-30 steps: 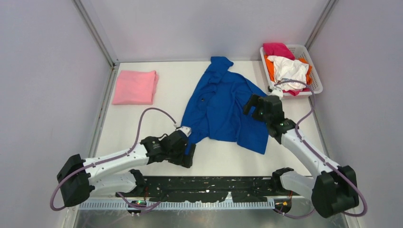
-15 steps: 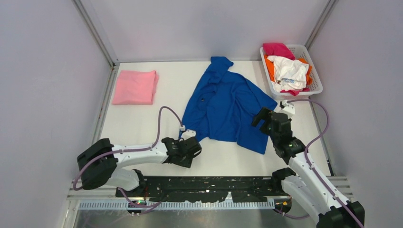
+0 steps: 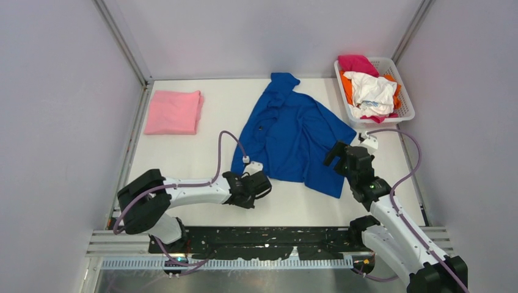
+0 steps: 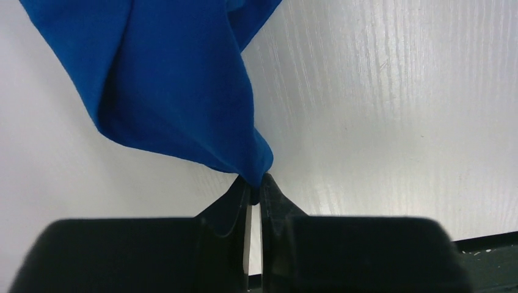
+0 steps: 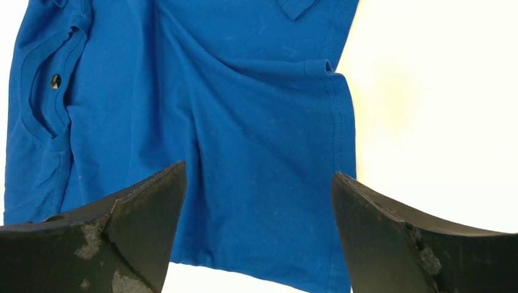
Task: Fold and stack the t-shirts
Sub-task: Flatten out the tshirt
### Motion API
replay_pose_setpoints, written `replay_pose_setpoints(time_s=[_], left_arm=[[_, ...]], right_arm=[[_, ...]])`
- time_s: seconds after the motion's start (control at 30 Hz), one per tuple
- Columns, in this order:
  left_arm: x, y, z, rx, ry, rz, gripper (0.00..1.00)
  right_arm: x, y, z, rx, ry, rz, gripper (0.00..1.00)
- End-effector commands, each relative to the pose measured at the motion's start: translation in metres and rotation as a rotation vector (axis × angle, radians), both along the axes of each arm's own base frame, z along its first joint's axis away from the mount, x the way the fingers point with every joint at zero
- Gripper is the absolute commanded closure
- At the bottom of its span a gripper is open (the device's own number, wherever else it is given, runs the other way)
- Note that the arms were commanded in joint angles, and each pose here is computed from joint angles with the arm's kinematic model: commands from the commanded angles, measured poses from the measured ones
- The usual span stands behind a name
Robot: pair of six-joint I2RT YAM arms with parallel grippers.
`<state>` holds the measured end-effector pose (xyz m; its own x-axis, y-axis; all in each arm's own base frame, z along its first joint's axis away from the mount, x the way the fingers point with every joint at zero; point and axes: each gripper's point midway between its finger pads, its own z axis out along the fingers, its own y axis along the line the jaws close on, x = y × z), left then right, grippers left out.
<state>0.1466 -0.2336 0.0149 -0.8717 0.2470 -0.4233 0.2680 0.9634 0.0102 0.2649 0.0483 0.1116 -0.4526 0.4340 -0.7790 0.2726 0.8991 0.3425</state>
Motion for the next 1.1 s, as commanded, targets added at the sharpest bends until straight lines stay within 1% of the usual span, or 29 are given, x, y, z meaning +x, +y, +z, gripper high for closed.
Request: replay_pose_setpoints(time_s=[0.0, 0.1, 0.17, 0.2, 0.3, 0.43, 0.47, 0.5, 0.57, 0.63, 0.67, 0.8, 0.9, 0.93, 1.07], left_arm=[[0.012, -0.001, -0.009, 0.036, -0.035, 0.035, 1.0], [0.014, 0.0, -0.009, 0.039, -0.033, 0.036, 1.0], [0.015, -0.003, -0.002, -0.003, -0.034, 0.023, 1.0], [0.014, -0.007, 0.003, -0.044, -0.037, 0.007, 1.0], [0.013, -0.021, 0.027, -0.225, -0.067, -0.048, 1.0], [0.02, -0.018, 0.068, -0.441, -0.166, -0.058, 1.0], [0.021, -0.018, 0.078, -0.502, -0.187, -0.06, 1.0], [0.02, -0.015, 0.083, -0.554, -0.198, -0.06, 1.0], [0.023, -0.017, 0.106, -0.689, -0.252, -0.057, 1.0], [0.024, -0.013, 0.118, -0.778, -0.289, -0.055, 1.0], [0.027, -0.01, 0.128, -0.819, -0.32, -0.045, 1.0], [0.033, 0.001, 0.135, -0.847, -0.365, -0.018, 1.0], [0.036, 0.004, 0.131, -0.849, -0.362, -0.004, 1.0], [0.036, 0.003, 0.13, -0.85, -0.361, 0.001, 1.0], [0.039, 0.006, 0.123, -0.837, -0.355, 0.017, 1.0]], right_arm=[[-0.001, -0.005, 0.009, 0.018, -0.039, -0.038, 0.05], [-0.008, -0.007, 0.003, 0.014, -0.021, -0.038, 0.04], [-0.013, -0.005, 0.001, 0.015, -0.014, -0.018, 0.05], [-0.018, -0.006, -0.003, 0.01, 0.009, -0.011, 0.05], [-0.033, -0.001, -0.005, 0.013, 0.062, 0.04, 0.05], [-0.064, 0.003, -0.017, 0.034, 0.194, 0.085, 0.04], [-0.075, 0.002, -0.024, 0.036, 0.247, 0.079, 0.04], [-0.08, 0.006, -0.026, 0.074, 0.265, 0.073, 0.03], [-0.086, 0.015, -0.031, 0.142, 0.306, 0.071, 0.01], [-0.089, 0.011, -0.038, 0.143, 0.349, 0.02, 0.0], [-0.091, 0.005, -0.043, 0.118, 0.376, -0.01, 0.02], [-0.091, 0.002, -0.054, 0.105, 0.42, -0.052, 0.1], [-0.091, 0.007, -0.061, 0.09, 0.43, -0.053, 0.16], [-0.091, 0.006, -0.066, 0.075, 0.441, -0.066, 0.19], [-0.087, 0.011, -0.074, 0.024, 0.454, -0.061, 0.22]])
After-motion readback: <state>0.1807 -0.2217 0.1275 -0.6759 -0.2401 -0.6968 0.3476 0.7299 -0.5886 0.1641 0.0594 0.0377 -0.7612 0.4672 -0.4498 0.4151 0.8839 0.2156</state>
